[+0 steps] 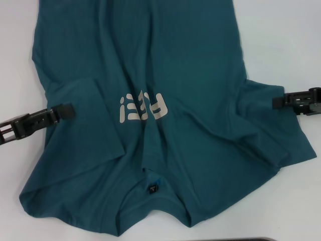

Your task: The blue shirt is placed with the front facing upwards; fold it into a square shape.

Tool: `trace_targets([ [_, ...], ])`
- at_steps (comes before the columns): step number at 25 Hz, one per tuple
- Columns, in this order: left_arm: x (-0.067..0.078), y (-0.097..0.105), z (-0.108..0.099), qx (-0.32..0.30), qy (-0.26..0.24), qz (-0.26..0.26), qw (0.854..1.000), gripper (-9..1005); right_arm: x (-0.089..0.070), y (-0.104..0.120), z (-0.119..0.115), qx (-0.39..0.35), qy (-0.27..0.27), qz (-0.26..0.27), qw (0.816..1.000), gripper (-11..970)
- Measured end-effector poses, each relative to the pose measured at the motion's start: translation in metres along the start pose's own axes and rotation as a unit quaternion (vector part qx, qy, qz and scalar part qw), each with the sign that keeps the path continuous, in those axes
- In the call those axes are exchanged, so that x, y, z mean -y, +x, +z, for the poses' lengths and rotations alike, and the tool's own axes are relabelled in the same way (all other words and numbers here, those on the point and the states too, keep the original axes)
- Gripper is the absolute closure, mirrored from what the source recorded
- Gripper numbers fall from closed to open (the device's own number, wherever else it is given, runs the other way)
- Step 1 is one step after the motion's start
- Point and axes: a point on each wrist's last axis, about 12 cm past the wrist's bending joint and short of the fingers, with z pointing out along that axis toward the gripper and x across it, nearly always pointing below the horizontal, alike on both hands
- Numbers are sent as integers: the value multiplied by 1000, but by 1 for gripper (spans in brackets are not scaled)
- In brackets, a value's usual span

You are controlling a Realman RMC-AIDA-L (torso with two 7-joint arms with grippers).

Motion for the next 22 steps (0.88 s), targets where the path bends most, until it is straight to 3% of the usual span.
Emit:
trace_targets([
  [15, -2, -2, 2, 1, -6, 2, 1000, 49, -9, -7, 8, -12, -6, -15, 1000, 139],
  [22, -2, -2, 2, 1, -6, 1, 1000, 49, -7, -8, 5, -8, 2, -17, 1000, 395],
])
